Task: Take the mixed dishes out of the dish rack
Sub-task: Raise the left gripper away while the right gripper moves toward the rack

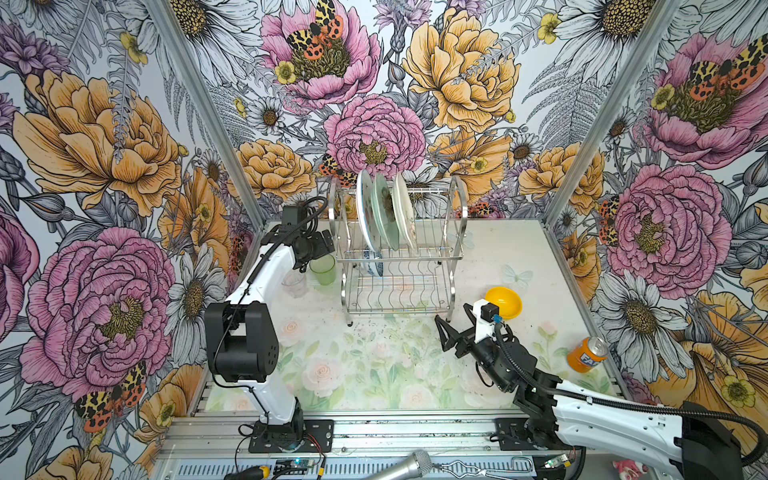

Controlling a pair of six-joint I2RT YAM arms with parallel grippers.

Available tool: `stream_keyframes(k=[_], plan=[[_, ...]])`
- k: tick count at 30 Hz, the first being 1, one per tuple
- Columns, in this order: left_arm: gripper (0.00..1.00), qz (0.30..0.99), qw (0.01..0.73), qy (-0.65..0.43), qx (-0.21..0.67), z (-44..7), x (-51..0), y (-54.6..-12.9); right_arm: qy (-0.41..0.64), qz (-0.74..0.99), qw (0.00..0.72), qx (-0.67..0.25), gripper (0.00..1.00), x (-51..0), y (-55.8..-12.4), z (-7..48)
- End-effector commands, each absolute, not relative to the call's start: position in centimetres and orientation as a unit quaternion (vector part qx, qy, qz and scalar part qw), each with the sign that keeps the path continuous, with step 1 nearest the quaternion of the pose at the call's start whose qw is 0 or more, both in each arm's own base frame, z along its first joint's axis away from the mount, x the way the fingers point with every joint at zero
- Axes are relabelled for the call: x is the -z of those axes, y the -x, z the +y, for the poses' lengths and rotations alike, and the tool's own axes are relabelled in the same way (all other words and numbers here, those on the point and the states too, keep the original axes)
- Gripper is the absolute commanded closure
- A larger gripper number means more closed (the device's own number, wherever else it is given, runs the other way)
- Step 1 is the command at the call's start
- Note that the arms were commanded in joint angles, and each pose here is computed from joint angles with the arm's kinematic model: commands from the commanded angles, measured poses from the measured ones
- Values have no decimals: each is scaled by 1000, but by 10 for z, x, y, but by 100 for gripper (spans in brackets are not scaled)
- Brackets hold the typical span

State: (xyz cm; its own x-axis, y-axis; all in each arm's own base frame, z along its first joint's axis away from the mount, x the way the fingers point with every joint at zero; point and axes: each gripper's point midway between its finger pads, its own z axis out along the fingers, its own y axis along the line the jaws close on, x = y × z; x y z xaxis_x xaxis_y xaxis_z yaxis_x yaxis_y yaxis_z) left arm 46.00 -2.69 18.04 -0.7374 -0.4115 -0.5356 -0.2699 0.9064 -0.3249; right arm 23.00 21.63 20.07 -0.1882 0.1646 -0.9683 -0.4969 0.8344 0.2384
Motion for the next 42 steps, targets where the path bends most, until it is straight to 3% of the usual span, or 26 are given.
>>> stream_keyframes(k=[1,9,19,31,38,42], plan=[[1,921,318,186,126,-24,-189,-450,129,724,615,-286,2,-210,-232,233],[1,903,334,214,167,-20,-200,-420,176,739,582,-292,3,-197,-235,264],[1,835,433,238,243,-32,-216,-359,236,740,525,-347,7,-191,-243,305],[1,789,539,147,254,-55,-213,-302,259,750,456,-403,10,-180,-273,343],[1,739,593,119,297,-61,-226,-271,235,763,416,-435,23,-171,-305,355],[1,718,607,99,325,-69,-234,-260,242,765,418,-426,24,-164,-315,356]])
